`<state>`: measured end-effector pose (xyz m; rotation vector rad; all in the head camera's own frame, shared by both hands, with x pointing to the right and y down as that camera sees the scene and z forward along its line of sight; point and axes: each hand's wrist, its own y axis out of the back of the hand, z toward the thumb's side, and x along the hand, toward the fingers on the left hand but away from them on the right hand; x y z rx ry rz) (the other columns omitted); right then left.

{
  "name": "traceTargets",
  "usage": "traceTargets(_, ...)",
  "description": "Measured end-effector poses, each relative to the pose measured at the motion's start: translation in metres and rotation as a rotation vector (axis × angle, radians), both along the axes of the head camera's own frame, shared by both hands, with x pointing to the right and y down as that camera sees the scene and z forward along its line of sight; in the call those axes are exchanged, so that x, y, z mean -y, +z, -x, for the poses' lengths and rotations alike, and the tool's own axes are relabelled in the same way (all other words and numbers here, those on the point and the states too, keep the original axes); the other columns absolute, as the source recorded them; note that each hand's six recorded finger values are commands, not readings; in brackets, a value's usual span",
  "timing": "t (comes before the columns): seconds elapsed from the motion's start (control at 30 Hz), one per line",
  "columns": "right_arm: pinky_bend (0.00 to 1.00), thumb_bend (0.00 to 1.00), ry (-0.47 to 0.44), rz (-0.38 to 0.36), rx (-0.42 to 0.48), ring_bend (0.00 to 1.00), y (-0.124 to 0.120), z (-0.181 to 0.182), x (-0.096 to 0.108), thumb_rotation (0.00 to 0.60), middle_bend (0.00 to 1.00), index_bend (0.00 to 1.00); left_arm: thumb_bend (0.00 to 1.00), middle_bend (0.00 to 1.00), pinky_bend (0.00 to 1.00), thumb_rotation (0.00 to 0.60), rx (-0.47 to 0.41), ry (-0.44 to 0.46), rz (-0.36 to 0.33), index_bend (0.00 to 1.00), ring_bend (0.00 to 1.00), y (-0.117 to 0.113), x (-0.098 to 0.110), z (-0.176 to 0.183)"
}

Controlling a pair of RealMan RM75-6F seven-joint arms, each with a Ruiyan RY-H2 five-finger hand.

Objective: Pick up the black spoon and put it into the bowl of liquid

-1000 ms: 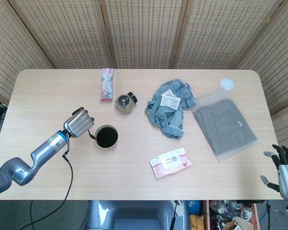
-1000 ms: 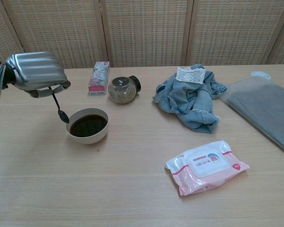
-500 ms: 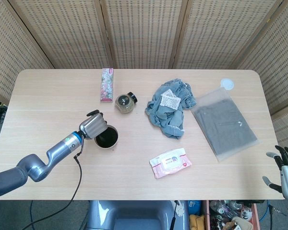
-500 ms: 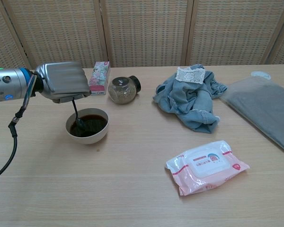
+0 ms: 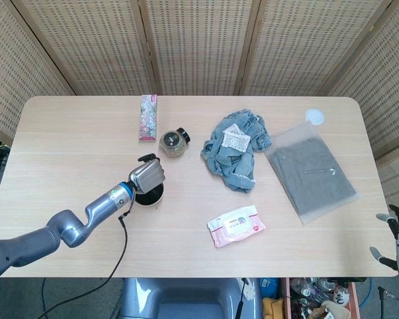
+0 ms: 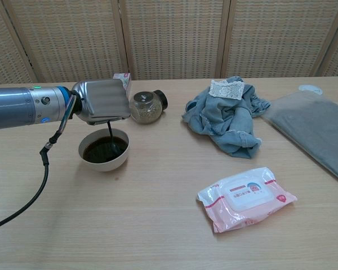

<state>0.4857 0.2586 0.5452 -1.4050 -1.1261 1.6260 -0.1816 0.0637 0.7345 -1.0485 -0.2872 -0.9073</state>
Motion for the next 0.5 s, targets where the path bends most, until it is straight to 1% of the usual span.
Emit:
traceTargets(0.23,0.27,0.29,0.010,0.002,-0.006,0.14,-0.001,-0.002,-0.002,0.600,0.22,0.33,0.47,0.68,0.62,0.600,0.027,-0.028,-0.011,0.73,0.51,0.006,0.009,0.005)
traceTargets(0.4,0.27,0.29,0.015,0.003,-0.009,0.14,-0.001,-0.002,-0.004,0.600,0.22,0.33,0.47,0.68,0.62,0.600,0.026,-0.052,-0.008,0.73,0.51,0.008,0.009,0.012)
traceTargets(0.5,0.27,0.29,0.012,0.003,-0.008,0.14,-0.001,-0.002,-0.004,0.600,0.22,0.33,0.47,0.68,0.62,0.600,0.026,-0.051,-0.007,0.73,0.51,0.006,0.006,0.017)
